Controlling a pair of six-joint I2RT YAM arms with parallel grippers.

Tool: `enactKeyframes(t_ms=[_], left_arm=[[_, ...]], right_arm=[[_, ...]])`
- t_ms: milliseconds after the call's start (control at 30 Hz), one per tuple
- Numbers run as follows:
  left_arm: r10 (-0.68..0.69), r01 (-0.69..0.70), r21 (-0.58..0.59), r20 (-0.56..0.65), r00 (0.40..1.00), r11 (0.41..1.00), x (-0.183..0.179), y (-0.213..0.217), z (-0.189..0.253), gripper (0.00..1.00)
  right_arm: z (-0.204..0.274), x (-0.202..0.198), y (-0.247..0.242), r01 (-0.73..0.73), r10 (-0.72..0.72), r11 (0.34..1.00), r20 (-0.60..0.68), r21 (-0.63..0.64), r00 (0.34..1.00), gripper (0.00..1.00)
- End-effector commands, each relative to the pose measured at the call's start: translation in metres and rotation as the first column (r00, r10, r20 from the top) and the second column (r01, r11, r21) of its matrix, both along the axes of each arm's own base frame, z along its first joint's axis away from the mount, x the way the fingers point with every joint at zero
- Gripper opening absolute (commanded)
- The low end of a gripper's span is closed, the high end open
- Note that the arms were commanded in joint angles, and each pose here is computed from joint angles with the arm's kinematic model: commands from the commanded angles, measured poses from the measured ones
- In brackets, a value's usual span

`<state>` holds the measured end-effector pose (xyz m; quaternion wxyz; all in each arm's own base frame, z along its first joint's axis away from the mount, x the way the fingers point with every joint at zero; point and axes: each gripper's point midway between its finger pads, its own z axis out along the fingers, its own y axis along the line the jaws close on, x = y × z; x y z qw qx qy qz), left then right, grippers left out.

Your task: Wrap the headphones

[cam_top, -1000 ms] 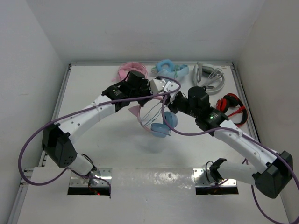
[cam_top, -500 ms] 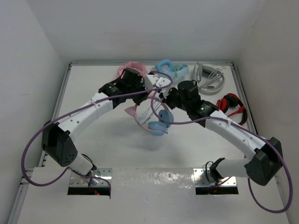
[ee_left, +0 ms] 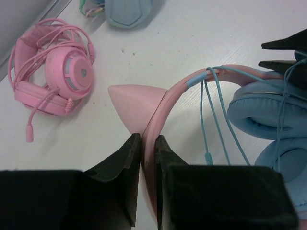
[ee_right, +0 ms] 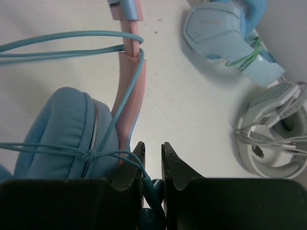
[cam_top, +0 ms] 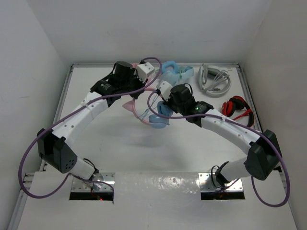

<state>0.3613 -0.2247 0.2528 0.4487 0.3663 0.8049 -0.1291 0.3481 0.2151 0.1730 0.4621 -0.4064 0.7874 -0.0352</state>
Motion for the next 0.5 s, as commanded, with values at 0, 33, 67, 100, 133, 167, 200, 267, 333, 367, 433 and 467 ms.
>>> enactKeyframes(t_ms=[0, 33, 67, 100, 133, 167, 200, 267, 333, 367, 433, 467], left_arm=[[0.002, 0.018, -0.147, 0.139, 0.99, 0.989, -0.002, -0.01, 0.067, 0.0], [-0.002, 0.022, -0.131, 0.146, 0.989, 0.991, -0.004, -0.006, 0.064, 0.0], [-0.004, 0.022, -0.123, 0.148, 0.989, 0.992, -0.006, -0.004, 0.061, 0.0], [-0.015, 0.031, -0.107, 0.152, 0.988, 0.994, -0.007, -0.004, 0.058, 0.0], [-0.015, 0.029, -0.093, 0.142, 0.99, 0.995, -0.009, -0.001, 0.051, 0.0], [-0.017, 0.029, -0.083, 0.135, 0.991, 0.996, -0.01, 0.0, 0.047, 0.0], [-0.023, 0.033, -0.075, 0.125, 0.992, 0.997, -0.012, 0.001, 0.044, 0.0], [-0.046, 0.053, -0.061, 0.111, 0.993, 0.997, -0.015, -0.002, 0.038, 0.0], [-0.06, 0.066, -0.058, 0.107, 0.992, 0.996, -0.019, -0.003, 0.038, 0.0], [-0.065, 0.071, -0.057, 0.106, 0.992, 0.996, -0.02, -0.004, 0.038, 0.0], [-0.08, 0.087, -0.065, 0.109, 0.991, 0.994, -0.023, -0.006, 0.042, 0.0], [-0.089, 0.096, -0.068, 0.111, 0.99, 0.993, -0.024, -0.007, 0.043, 0.0]], right_arm=[[0.015, 0.005, -0.015, 0.07, -0.07, 0.998, 0.08, 0.0, 0.994, 0.0], [0.022, 0.007, -0.018, 0.08, -0.082, 0.997, 0.097, 0.019, 0.992, 0.0], [0.033, 0.009, -0.021, 0.089, -0.094, 0.995, 0.114, 0.05, 0.989, 0.0], [0.044, 0.017, -0.029, 0.108, -0.119, 0.99, 0.123, 0.091, 0.985, 0.0], [0.052, 0.021, -0.032, 0.116, -0.131, 0.987, 0.134, 0.115, 0.982, 0.0], [0.065, 0.025, -0.036, 0.126, -0.149, 0.981, 0.16, 0.149, 0.976, 0.0], [0.076, 0.03, -0.043, 0.143, -0.175, 0.974, 0.18, 0.176, 0.968, 0.0], [0.095, 0.036, -0.045, 0.135, -0.188, 0.963, 0.222, 0.234, 0.957, 0.0], [0.107, 0.042, -0.043, 0.099, -0.17, 0.952, 0.232, 0.289, 0.958, 0.0], [0.107, 0.046, -0.043, 0.097, -0.171, 0.948, 0.227, 0.304, 0.959, 0.0], [0.104, 0.049, -0.038, 0.072, -0.148, 0.944, 0.215, 0.323, 0.965, 0.0], [0.101, 0.051, -0.039, 0.074, -0.149, 0.941, 0.206, 0.33, 0.967, 0.0]])
